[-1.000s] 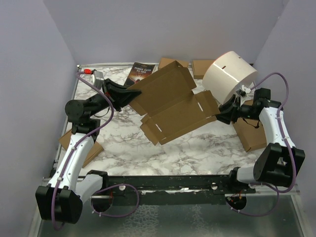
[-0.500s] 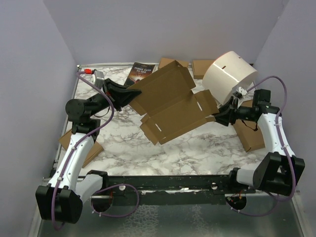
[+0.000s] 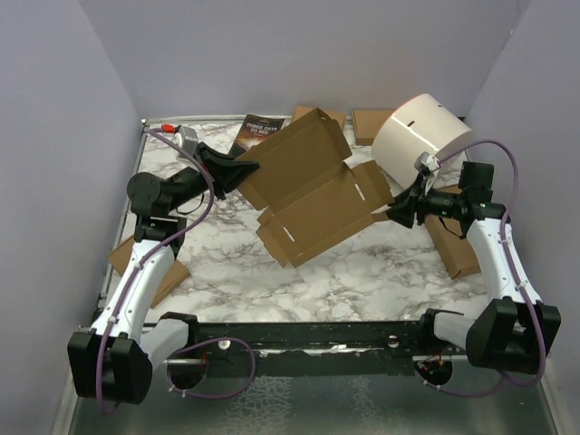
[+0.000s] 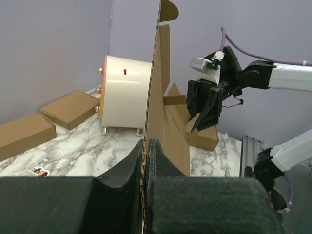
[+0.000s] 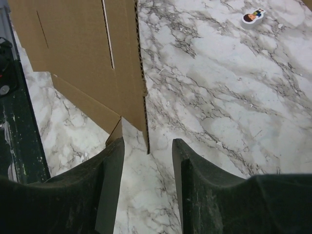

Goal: Fold the paper box

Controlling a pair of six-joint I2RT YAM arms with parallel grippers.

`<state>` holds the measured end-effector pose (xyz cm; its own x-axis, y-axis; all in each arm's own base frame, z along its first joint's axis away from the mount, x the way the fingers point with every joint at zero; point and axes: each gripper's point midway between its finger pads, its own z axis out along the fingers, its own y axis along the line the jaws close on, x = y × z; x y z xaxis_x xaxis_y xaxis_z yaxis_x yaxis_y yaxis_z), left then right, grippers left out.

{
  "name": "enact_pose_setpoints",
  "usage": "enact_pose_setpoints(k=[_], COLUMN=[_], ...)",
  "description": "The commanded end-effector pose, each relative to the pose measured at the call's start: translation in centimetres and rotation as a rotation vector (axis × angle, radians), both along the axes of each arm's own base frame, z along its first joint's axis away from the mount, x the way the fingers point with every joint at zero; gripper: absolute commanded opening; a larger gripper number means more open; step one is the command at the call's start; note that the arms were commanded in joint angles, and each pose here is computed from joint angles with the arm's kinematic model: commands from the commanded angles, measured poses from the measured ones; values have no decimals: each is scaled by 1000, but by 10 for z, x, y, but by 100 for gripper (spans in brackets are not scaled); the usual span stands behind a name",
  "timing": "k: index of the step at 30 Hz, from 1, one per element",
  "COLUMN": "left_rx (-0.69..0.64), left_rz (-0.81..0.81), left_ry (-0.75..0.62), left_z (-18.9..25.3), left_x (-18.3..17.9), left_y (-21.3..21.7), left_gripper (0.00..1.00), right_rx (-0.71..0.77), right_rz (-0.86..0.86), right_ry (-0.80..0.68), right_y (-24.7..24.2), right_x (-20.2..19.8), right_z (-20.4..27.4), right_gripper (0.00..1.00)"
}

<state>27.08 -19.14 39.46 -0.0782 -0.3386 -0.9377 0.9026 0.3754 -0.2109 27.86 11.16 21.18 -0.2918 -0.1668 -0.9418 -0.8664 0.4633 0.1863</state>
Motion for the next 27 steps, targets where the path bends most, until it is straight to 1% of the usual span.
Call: enact_pose_setpoints(k=[1,5,8,11,14,16,17,18,20,22,24,27], left_rx=[25,27,7,-10,-7,5,10,14,18,16,9,-3], left_rz=[33,31,14,-15,-32,-37,-41,-46,-61,-76,-90,-114], left_ry=[-21,-22,-37,-48,-55,-54,-52,-52,-56,-61,-68,-79], left_z=[-3,-3,1,5,7,6,6,5,6,8,11,14], left_x=[8,9,6,2,-1,-2,-3,-4,-7,-10,-13,-18], left_y=[5,7,7,5,4,5,5,5,4,3,3,2], left_gripper=[0,0,0,0,0,0,0,0,0,0,0,0], right_rx=[-3,72,113,122,126,135,136,131,122,116,118,149], right_rz=[-33,45,76,77,74,31,-9,-58,-134,-173,-188,-189], right_ry=[-10,4,38,71,62,53,48,53,51,33,24,34], right_y=[-2,9,13,13,10,-1,-9,-18,-31,-39,-41,-40], right_x=[4,-9,-13,-10,-3,6,14,21,35,44,50,58], right_z=[4,11,7,-1,9,17,20,19,17,19,19,15], right_gripper=[45,46,47,47,47,46,44,39,27,18,14,12])
